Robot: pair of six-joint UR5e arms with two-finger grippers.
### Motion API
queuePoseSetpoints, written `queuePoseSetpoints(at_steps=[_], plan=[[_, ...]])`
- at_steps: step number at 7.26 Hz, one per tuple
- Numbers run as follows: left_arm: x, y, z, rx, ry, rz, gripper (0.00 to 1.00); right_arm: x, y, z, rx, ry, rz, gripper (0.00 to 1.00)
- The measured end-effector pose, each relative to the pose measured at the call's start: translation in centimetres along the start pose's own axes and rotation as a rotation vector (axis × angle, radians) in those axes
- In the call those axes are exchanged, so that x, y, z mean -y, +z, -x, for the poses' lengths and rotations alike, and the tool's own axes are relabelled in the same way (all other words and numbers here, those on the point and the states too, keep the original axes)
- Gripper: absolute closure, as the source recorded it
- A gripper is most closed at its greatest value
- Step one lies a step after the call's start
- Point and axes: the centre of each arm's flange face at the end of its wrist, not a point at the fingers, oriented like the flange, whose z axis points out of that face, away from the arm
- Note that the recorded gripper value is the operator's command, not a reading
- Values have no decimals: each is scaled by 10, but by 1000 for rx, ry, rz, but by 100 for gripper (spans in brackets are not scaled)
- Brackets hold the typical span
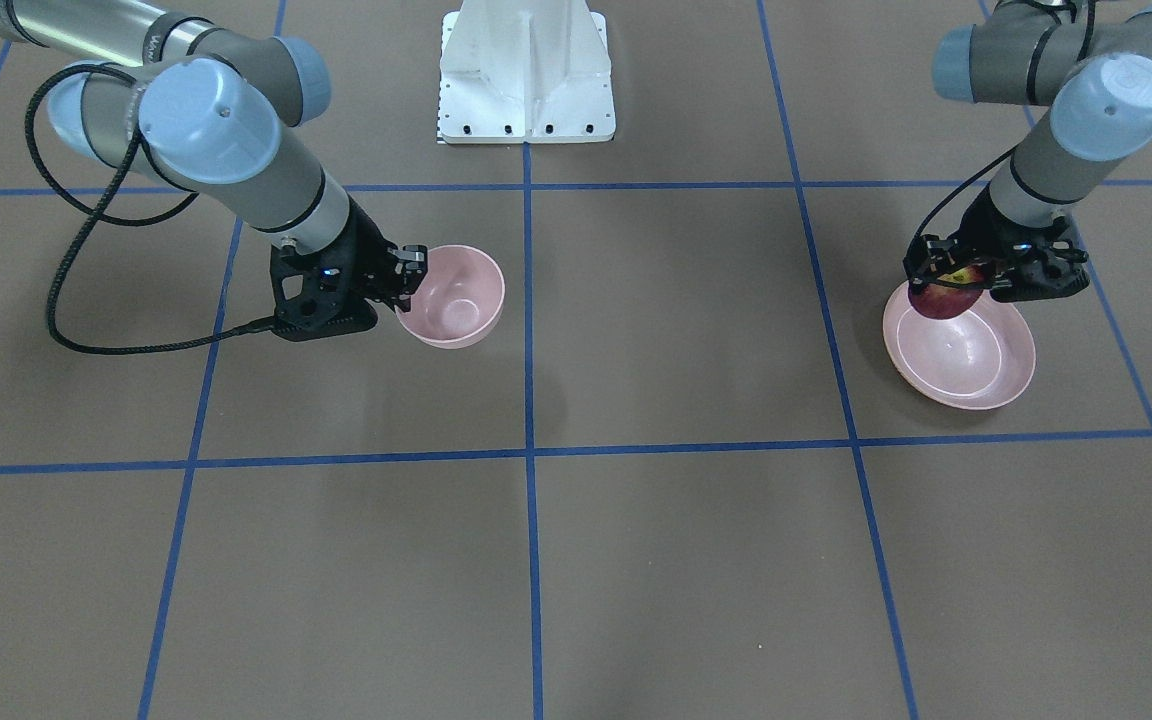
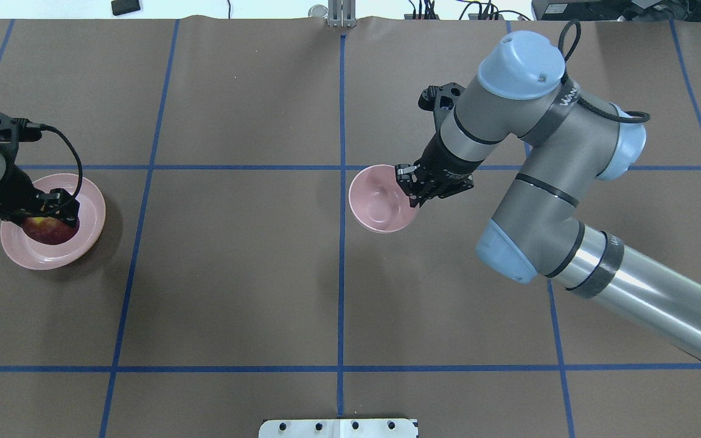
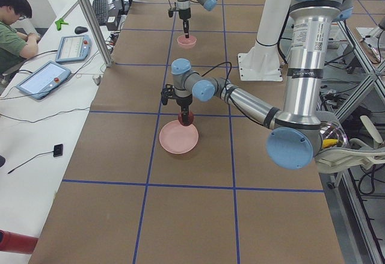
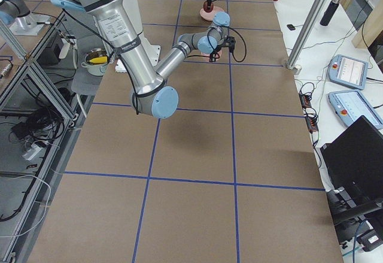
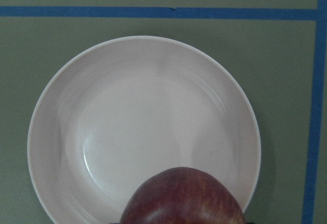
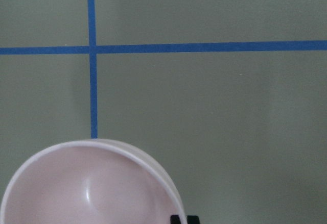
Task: Move apple from plate to bowl
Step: 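Release the bowl with right gripper while left gripper grasps and lifts the apple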
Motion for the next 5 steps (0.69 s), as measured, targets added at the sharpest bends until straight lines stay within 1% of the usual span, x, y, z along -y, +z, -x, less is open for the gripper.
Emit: queuePoseSetpoints(at_steps=[1, 3, 5], plan=[[2, -17, -18, 2, -4, 2, 100, 10, 17, 23, -20, 2, 1, 100], [5, -29, -33, -3, -6, 1, 100, 37, 42, 61, -54, 11, 3, 100], [7, -34, -42, -11, -1, -5, 100, 54, 58, 70, -90, 19, -3, 100]])
